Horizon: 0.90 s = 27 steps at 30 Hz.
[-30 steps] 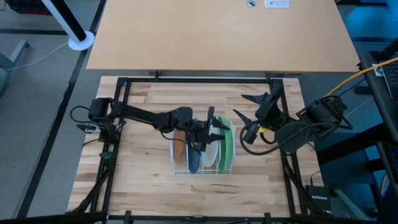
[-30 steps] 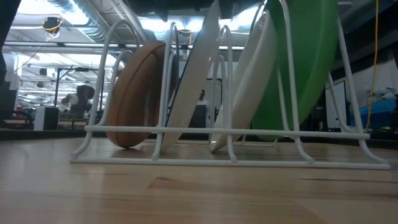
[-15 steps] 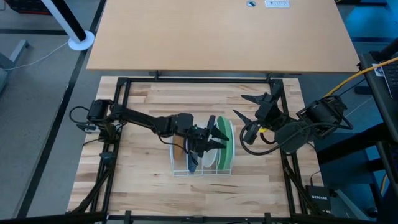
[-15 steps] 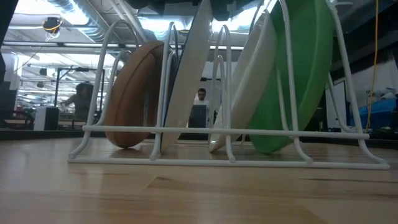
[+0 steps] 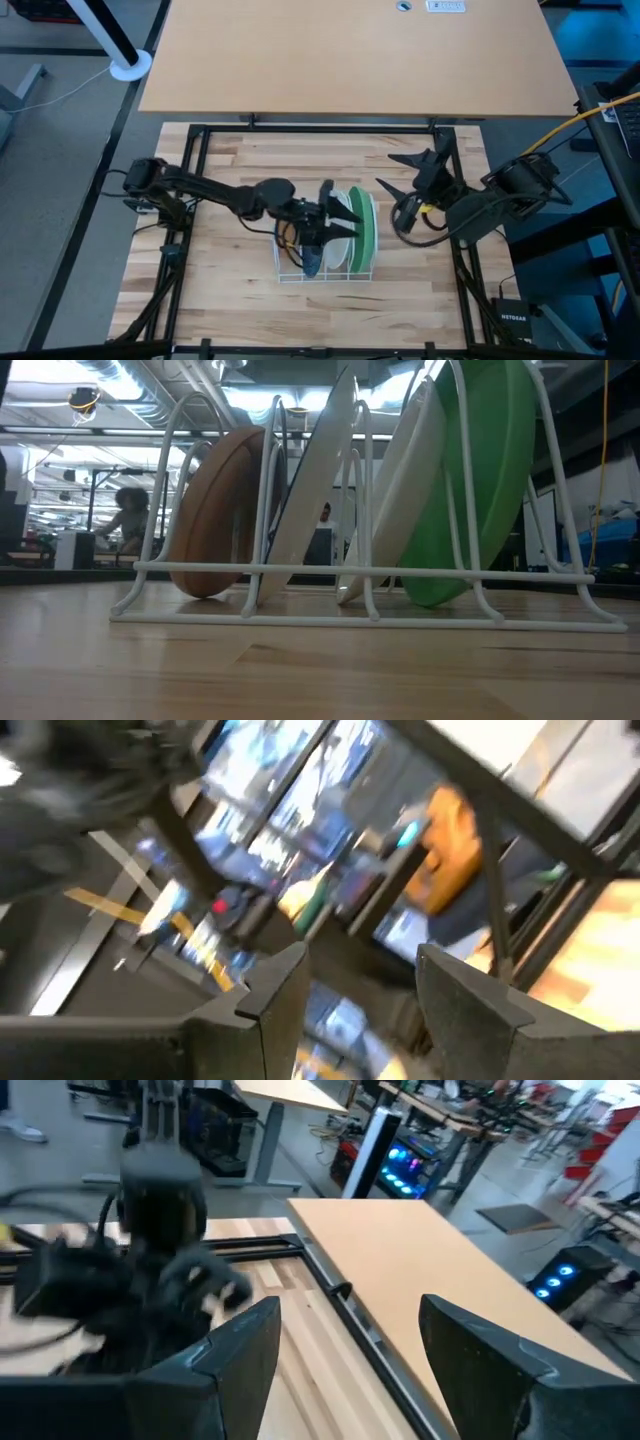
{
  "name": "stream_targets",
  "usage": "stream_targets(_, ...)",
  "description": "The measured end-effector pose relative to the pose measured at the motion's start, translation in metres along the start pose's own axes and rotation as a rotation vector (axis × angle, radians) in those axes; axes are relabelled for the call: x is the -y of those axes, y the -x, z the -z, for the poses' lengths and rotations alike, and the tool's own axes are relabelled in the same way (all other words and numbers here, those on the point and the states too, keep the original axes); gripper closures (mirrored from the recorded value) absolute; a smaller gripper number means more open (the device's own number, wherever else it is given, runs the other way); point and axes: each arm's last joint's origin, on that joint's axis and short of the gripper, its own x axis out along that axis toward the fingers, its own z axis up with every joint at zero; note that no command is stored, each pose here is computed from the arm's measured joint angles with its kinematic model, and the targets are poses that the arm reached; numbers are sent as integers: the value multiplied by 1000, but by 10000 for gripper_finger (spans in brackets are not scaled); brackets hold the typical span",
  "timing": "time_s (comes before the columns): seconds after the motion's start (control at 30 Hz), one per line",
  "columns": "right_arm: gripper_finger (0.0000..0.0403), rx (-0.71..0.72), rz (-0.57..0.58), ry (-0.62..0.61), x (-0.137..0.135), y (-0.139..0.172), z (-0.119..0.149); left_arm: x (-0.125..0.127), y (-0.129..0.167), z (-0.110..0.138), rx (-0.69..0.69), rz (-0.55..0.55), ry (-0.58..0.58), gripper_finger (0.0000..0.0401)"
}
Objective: Sort dishes
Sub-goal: Return to Home Position
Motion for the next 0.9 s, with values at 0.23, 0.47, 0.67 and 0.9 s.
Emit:
stream_targets(0.23,158,-138,-21,29,27,13,20,-40,57,-41,-312,-31,116,226)
stream_targets(0.47,158,-150,61,32,24,10,56,-80,173,-70,-559,4,492,226)
stream_targets(0.67,158,-163,151,-59,11,0,114,-80,262,-82,-526,-42,747,226)
stream_targets(0.9,158,-150,116,-181,-9,-7,180,-36,315,-56,-428,-102,890,226)
